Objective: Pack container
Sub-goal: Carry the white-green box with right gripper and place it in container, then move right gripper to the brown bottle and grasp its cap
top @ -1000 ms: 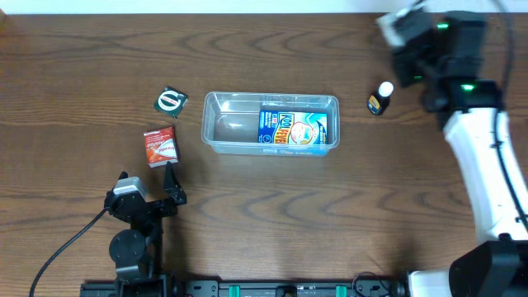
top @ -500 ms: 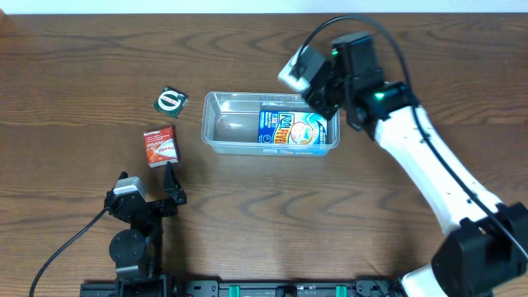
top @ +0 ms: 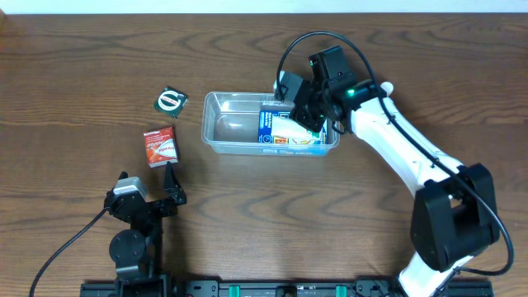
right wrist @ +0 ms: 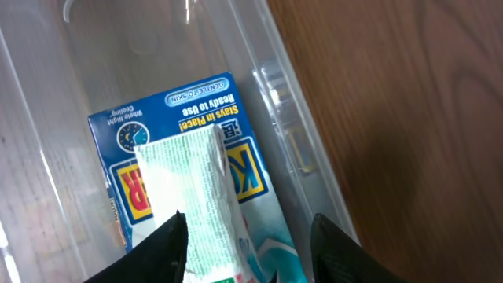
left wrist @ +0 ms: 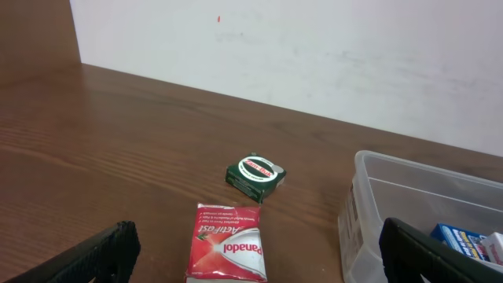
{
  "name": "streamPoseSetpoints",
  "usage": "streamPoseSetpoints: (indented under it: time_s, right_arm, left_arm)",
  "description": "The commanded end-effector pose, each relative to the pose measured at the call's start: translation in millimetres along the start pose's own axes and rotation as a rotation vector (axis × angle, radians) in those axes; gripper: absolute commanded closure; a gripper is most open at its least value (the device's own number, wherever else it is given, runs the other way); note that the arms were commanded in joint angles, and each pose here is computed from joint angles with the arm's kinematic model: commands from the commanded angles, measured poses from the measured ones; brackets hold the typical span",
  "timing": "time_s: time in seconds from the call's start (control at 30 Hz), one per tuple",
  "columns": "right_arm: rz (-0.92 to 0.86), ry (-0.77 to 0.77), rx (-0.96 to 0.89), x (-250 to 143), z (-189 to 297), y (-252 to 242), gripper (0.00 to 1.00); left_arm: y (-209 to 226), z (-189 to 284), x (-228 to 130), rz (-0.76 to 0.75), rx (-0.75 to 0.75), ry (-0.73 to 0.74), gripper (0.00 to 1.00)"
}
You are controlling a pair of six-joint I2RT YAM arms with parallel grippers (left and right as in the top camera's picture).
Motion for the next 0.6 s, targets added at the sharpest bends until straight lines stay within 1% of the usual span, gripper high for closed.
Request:
streamPoseSetpoints:
  time_s: [0.0, 0.1, 0.2, 0.27, 0.3, 0.37, 0.43, 0.5, 0.57]
  right_arm:
    - [0.029, -0.014, 0.026, 3.0, -2.7, 4.6, 0.53]
    - [0.024, -0.027, 0.023, 5.8, 0.8, 4.4, 0.57]
    - [-0.028, -0.081, -0.001, 20.2, 18.1, 1.3, 0.58]
    - [-0.046, -0.129, -0.043, 34.0, 38.1, -4.7, 0.56]
    - [-0.058, -0.149, -0.077, 39.8, 48.6, -10.1, 0.53]
    - [-0.114, -0.19, -0.185, 49.5, 74.7, -28.1, 0.43]
    - [-0.151, -0.215, -0.281, 51.3, 95.3, -47.2, 0.29]
    - [-0.209, -0.215, -0.365, 43.8, 107.6, -68.8, 0.24]
    - [-0.291, -0.197, -0.43, 27.8, 115.5, -90.3, 0.22]
  left_arm:
    - [1.3, -0.9, -12.6, -0.016, 0.002, 0.048, 0.02]
    - [1.3, -0.9, -12.6, -0.016, 0.002, 0.048, 0.02]
    - [1.3, -0.9, -12.7, -0.016, 0.002, 0.048, 0.02]
    - [1.3, -0.9, -12.7, -0.016, 0.002, 0.048, 0.02]
    - [1.3, -0.9, -12.6, -0.016, 0.002, 0.048, 0.02]
    - [1.3, -0.9, -12.7, -0.016, 0.002, 0.048, 0.02]
    - [1.3, -0.9, -12.6, -0.016, 0.002, 0.048, 0.02]
    - [1.3, -0.9, -12.7, -0.016, 0.002, 0.048, 0.02]
    - [1.3, -0.9, -12.7, -0.016, 0.002, 0.048, 0.02]
Point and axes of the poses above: each gripper's point midway between its finger pads, its own z axis back along the fingers, its own y axis along the line the jaws close on, x = y × z, the point moved 6 cm from there along z, back along the fingers, and after that the axes turned 6 degrees about -z, right-handed, at the moved point
